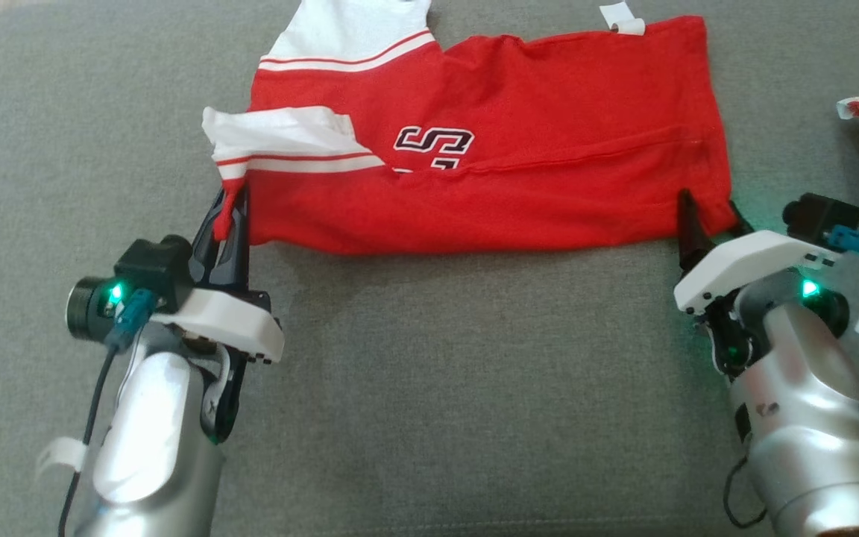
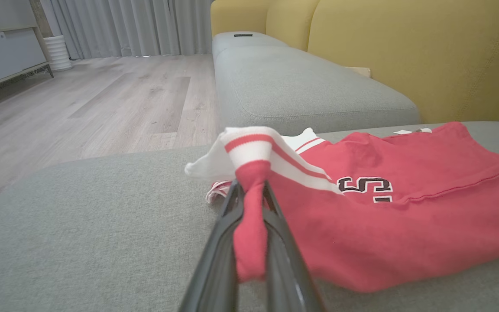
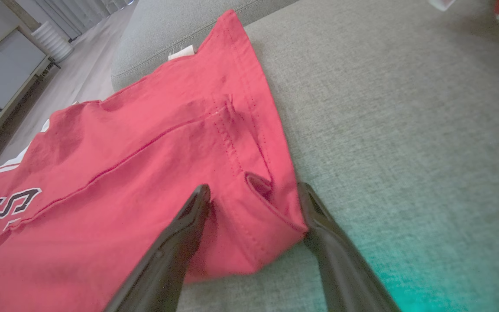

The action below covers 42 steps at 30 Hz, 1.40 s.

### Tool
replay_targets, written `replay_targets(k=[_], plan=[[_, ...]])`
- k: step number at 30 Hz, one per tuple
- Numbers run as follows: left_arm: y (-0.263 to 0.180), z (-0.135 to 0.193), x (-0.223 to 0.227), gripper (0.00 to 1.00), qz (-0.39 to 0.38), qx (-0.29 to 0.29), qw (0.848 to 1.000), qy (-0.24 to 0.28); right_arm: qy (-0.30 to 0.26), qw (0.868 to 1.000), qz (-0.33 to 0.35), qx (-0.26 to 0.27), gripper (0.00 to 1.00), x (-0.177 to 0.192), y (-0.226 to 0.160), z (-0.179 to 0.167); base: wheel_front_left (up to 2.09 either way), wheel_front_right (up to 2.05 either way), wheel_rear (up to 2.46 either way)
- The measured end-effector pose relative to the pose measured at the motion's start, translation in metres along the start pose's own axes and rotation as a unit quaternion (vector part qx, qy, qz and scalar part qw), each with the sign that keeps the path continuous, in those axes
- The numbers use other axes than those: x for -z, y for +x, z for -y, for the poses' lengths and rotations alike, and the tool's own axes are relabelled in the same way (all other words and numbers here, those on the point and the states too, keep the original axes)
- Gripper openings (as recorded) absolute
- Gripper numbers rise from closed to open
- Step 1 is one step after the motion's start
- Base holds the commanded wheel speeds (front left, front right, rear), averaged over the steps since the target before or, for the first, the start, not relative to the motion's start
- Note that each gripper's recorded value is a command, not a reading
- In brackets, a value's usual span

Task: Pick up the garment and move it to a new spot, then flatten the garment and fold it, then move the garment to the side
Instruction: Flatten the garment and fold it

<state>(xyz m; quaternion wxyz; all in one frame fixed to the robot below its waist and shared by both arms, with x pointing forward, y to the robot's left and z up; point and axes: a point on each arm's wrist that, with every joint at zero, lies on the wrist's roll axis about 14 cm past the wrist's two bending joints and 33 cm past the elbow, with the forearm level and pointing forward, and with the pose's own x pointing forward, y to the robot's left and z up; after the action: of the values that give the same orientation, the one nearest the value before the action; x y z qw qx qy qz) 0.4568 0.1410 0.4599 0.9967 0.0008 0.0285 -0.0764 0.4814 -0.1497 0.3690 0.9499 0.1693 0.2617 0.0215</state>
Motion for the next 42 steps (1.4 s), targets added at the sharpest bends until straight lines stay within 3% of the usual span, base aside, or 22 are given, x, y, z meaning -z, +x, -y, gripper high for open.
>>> replay_targets(k=[1,15,23,32,33,34,35,36,37,38,42], plan=[[0.000,0.001,0.001,0.00,-0.001,0.001,1.000,0.000,-0.002,1.000,-0.002,-0.001,0.00,0.000,0.000,-0.001,0.00,0.00,0.00],[-0.020,0.010,0.016,0.00,-0.030,0.014,0.999,-0.004,-0.014,0.998,0.052,0.011,0.00,-0.019,-0.027,0.009,0.00,0.00,0.00],[-0.043,0.014,0.017,0.00,-0.034,0.028,0.999,-0.010,0.017,0.999,0.041,0.019,0.00,0.008,-0.064,0.021,0.00,0.00,0.00],[-0.077,0.041,0.042,0.00,-0.074,0.074,0.994,-0.022,0.039,0.998,0.032,0.026,0.00,0.028,-0.101,0.033,0.00,0.00,0.00],[-0.078,0.043,0.044,0.00,-0.076,0.078,0.994,-0.025,0.042,0.998,0.031,0.030,0.35,0.031,-0.104,0.037,0.00,0.00,0.00],[-0.078,0.045,0.045,0.00,-0.079,0.080,0.993,-0.026,0.042,0.998,0.032,0.034,1.00,0.032,-0.107,0.040,0.00,0.00,0.00],[-0.078,0.045,0.046,0.00,-0.080,0.081,0.993,-0.027,0.042,0.998,0.036,0.037,1.00,0.032,-0.109,0.043,0.00,0.00,0.00],[-0.078,0.045,0.048,0.32,-0.082,0.081,0.993,-0.028,0.039,0.998,0.040,0.039,1.00,0.029,-0.111,0.044,0.00,0.00,0.00],[-0.077,0.045,0.049,0.85,-0.085,0.081,0.993,-0.027,0.034,0.997,0.049,0.039,1.00,0.024,-0.112,0.045,0.00,0.00,0.00],[-0.077,0.044,0.051,1.00,-0.088,0.081,0.992,-0.027,0.028,0.997,0.061,0.039,1.00,0.017,-0.113,0.045,0.00,0.00,0.00],[-0.069,0.041,0.051,1.00,-0.087,0.073,0.993,-0.024,-0.002,0.993,0.112,0.029,1.00,-0.018,-0.114,0.037,0.00,0.00,0.00]])
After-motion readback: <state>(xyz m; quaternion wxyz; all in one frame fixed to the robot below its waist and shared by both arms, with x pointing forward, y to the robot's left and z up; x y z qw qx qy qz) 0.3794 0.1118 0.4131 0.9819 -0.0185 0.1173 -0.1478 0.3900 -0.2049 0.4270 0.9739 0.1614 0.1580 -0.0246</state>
